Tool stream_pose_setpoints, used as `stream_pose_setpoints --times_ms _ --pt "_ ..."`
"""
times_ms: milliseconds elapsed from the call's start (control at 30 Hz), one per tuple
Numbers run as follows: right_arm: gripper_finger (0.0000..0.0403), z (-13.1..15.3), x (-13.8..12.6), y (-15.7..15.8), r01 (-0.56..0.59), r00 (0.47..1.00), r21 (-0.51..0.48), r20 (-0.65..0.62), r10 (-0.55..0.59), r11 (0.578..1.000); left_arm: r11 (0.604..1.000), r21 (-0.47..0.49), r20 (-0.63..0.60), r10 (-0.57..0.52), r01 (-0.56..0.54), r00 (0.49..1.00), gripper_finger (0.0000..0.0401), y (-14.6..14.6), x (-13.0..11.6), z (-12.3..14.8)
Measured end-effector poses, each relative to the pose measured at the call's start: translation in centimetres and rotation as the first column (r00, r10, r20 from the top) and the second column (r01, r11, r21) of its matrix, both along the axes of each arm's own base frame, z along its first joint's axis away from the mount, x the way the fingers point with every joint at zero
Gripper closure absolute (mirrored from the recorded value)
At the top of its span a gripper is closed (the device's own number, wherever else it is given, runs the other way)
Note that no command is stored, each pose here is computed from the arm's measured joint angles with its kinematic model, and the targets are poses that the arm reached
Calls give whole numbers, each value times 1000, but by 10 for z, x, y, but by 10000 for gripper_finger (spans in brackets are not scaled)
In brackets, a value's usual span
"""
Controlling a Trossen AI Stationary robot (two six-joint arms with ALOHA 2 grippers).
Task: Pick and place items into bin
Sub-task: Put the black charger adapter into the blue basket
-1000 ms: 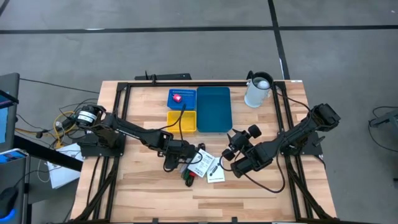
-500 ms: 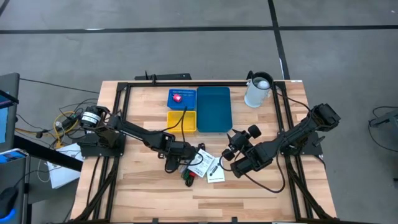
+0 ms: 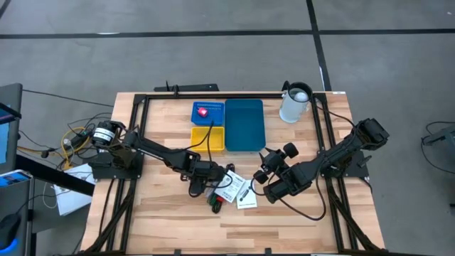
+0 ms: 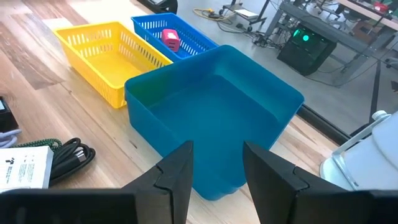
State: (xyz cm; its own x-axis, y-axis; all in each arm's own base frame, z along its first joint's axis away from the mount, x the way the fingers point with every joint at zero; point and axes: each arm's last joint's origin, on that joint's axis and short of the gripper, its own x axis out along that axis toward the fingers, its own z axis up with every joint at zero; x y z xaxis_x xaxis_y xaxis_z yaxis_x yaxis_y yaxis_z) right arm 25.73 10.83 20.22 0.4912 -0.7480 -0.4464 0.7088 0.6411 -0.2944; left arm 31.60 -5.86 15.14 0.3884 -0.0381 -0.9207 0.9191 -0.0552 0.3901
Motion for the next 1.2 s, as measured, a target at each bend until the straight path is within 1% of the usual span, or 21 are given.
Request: stream_pose_setpoints --times_ms 200,433,867,1200 --pt "270 0 0 0 0 1000 2 3 0 1000 1000 -9 -14 9 -9 1000 203 4 -1 0" --pt "270 0 1 0 0 1000 4 7 0 1000 1000 -27 -15 14 -14 1000 228 7 0 0" --pt "270 1 3 2 -22 1000 -3 2 22 1000 1000 -23 -7 -4 4 1000 265 7 1 1" --pt "270 1 3 2 -22 1000 -3 2 22 1000 1000 -7 -9 0 0 1000 266 7 0 1"
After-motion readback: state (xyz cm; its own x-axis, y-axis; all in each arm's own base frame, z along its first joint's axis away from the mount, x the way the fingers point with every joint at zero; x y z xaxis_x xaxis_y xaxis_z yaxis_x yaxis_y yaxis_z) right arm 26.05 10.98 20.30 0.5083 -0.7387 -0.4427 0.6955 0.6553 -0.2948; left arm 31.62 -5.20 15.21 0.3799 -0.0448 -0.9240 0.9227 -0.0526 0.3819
